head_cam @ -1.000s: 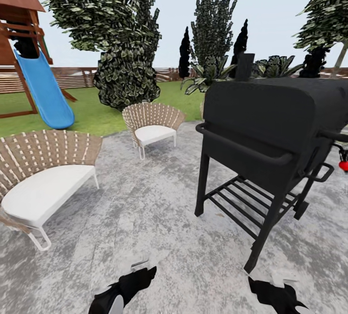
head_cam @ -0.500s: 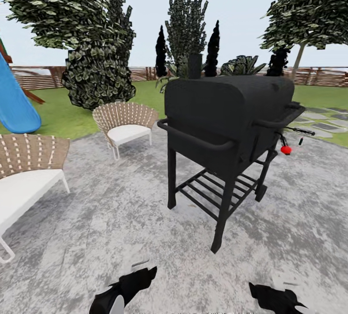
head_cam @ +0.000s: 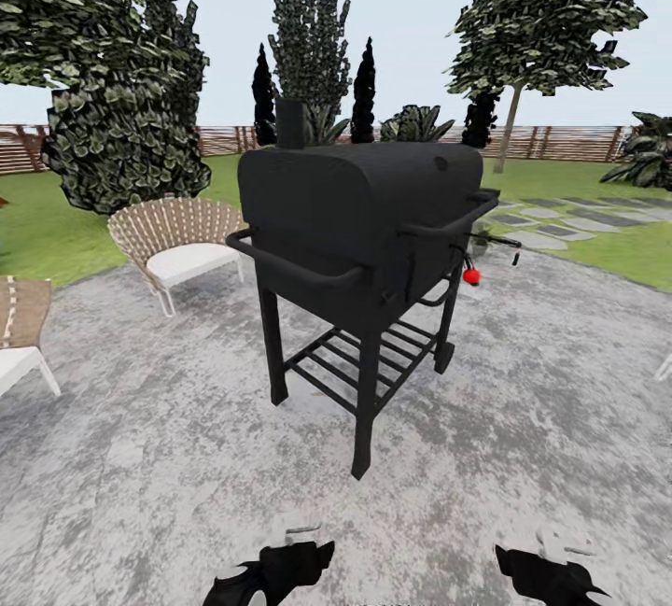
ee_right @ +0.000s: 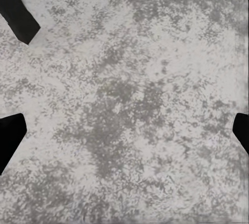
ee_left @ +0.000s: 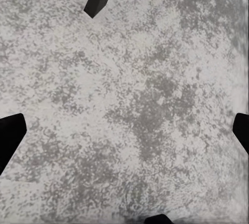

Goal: Pick up the pesticide atomizer in the garden and spray insectifuge to fully cover both potted plants in the garden.

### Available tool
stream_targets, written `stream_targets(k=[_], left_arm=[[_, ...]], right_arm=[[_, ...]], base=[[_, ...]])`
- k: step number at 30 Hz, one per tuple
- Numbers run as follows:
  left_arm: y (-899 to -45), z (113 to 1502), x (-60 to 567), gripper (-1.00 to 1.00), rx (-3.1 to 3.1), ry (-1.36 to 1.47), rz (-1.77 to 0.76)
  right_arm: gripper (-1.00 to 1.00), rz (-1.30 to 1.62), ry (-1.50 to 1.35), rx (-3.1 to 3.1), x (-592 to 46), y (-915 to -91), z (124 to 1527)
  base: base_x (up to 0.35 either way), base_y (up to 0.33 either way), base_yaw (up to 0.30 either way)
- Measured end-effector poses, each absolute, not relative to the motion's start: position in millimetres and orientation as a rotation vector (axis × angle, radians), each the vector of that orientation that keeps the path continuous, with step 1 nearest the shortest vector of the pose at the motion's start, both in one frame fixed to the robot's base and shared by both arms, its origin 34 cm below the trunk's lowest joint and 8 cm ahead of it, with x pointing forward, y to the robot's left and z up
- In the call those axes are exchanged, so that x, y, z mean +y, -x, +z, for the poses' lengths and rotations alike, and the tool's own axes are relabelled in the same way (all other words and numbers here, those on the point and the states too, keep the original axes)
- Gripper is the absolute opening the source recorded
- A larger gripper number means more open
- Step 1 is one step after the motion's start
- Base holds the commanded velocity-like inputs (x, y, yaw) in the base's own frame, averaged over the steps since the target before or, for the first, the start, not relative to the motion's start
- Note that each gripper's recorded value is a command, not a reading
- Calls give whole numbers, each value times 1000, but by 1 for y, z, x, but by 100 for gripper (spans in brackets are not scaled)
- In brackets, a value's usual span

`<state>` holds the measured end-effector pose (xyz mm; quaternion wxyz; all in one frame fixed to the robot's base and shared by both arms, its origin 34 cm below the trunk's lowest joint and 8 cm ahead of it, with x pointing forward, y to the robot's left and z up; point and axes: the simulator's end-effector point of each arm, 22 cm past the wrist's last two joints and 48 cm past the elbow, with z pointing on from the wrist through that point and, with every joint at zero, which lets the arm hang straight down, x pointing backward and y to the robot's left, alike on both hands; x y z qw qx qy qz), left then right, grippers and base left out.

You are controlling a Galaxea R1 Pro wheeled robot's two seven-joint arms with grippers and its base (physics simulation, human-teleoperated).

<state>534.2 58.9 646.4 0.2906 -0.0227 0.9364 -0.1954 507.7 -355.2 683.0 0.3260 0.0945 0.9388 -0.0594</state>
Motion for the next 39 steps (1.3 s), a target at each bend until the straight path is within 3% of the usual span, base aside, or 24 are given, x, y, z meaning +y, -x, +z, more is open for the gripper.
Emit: stream_targets(k=[14, 27, 39], left_arm=[[-525, 640, 71, 100, 2583, 92, -523], [-533, 643, 80, 100, 2559, 297, -619], [-531, 643, 78, 100, 2558, 289, -617]], right_arm=[[100, -152, -259, 2437, -355, -521, 721], [100, -70, -318, 2294, -326, -659, 859], [100, -61, -278, 2316, -316, -652, 851]], base=[[0, -7, -279], [0, 0, -210], [197, -231, -60]])
